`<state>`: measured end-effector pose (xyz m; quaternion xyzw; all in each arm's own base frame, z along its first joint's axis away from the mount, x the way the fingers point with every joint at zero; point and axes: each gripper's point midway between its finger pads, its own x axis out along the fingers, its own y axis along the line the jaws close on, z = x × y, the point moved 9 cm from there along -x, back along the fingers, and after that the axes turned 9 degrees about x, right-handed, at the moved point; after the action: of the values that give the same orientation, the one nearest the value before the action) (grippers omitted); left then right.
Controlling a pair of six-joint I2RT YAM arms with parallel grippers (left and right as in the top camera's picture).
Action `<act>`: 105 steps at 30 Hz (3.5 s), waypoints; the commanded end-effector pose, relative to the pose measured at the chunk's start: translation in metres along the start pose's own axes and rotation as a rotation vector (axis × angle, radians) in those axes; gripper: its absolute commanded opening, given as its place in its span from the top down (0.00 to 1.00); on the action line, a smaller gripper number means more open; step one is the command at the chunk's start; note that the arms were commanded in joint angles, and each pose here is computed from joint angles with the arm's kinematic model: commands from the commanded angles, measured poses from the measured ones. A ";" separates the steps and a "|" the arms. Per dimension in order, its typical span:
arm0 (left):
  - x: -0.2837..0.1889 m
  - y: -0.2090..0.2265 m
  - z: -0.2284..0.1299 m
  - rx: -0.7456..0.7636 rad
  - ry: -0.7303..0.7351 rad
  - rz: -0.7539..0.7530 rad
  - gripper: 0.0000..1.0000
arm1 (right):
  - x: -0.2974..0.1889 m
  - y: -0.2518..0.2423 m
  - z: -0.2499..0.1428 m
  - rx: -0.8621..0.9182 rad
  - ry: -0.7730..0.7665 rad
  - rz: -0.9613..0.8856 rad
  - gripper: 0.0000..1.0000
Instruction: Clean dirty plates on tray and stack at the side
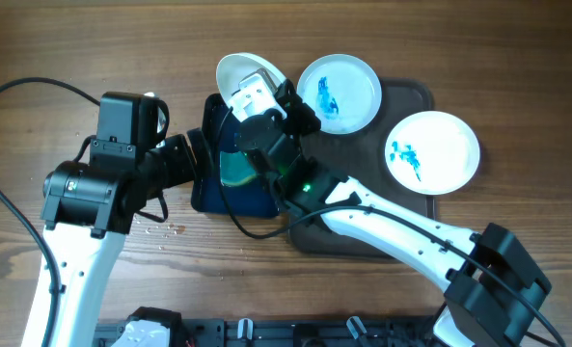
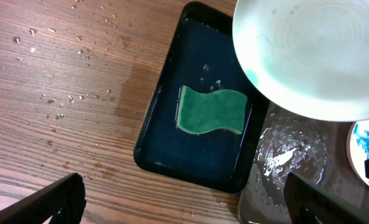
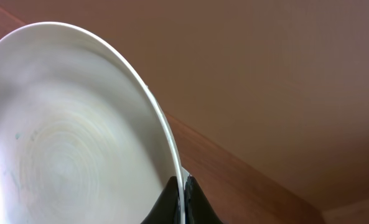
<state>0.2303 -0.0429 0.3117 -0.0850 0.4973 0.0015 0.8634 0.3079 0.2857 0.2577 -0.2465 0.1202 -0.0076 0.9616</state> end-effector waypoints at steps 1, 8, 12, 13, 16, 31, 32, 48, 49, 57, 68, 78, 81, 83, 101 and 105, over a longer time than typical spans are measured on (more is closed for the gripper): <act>-0.004 0.001 0.004 -0.010 -0.021 0.009 0.00 | -0.003 -0.003 0.007 0.020 -0.015 -0.018 0.96; -0.004 0.001 0.004 -0.010 -0.021 0.009 0.00 | -0.003 -0.003 0.007 0.020 -0.015 -0.018 0.96; -0.004 0.001 0.004 -0.010 -0.021 0.009 0.00 | -0.003 -0.003 0.007 0.019 -0.015 -0.018 0.96; -0.004 0.001 0.004 -0.010 -0.021 0.009 0.00 | -0.003 -0.003 0.007 0.019 -0.015 -0.018 0.96; -0.004 0.001 0.004 -0.010 -0.021 0.009 0.00 | -0.003 -0.003 0.007 0.020 -0.015 -0.018 0.96; -0.004 0.001 0.004 -0.010 -0.021 0.009 0.00 | -0.003 -0.003 0.007 0.020 -0.015 -0.018 0.96; -0.004 0.001 0.004 -0.010 -0.021 0.009 0.00 | -0.003 -0.003 0.007 0.019 -0.015 -0.018 0.96; -0.004 0.001 0.004 -0.010 -0.021 0.009 0.00 | -0.003 -0.003 0.007 0.020 -0.015 -0.018 0.96; -0.004 0.001 0.004 -0.010 -0.021 0.009 0.00 | -0.003 -0.003 0.007 0.020 -0.015 -0.018 0.96; -0.004 0.001 0.004 -0.010 -0.021 0.009 0.00 | -0.003 -0.011 0.008 0.150 -0.013 -0.093 0.96; -0.004 0.001 0.004 -0.010 -0.021 0.009 0.00 | 0.000 -0.040 -0.016 0.406 0.172 0.031 0.96; -0.004 0.001 0.004 -0.010 -0.021 0.009 0.00 | -0.022 -0.204 -0.052 0.820 0.477 0.144 0.95; -0.004 0.001 0.004 -0.010 -0.021 0.009 0.00 | -0.032 -0.261 -0.080 0.970 0.554 0.134 0.96; -0.004 0.001 0.004 -0.010 -0.021 0.009 0.00 | -0.033 -0.290 -0.104 1.051 0.611 0.126 0.96; -0.004 0.001 0.004 -0.010 -0.021 0.009 0.00 | 0.021 -0.381 -0.301 1.369 1.009 -0.429 0.96; -0.004 0.001 0.004 -0.010 -0.021 0.009 0.00 | -0.001 -0.409 -0.325 1.479 0.987 -0.507 0.96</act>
<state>0.2303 -0.0429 0.3117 -0.0851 0.4973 0.0018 0.8634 0.2633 -0.2080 0.1808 0.4092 0.4390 -0.3814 0.7031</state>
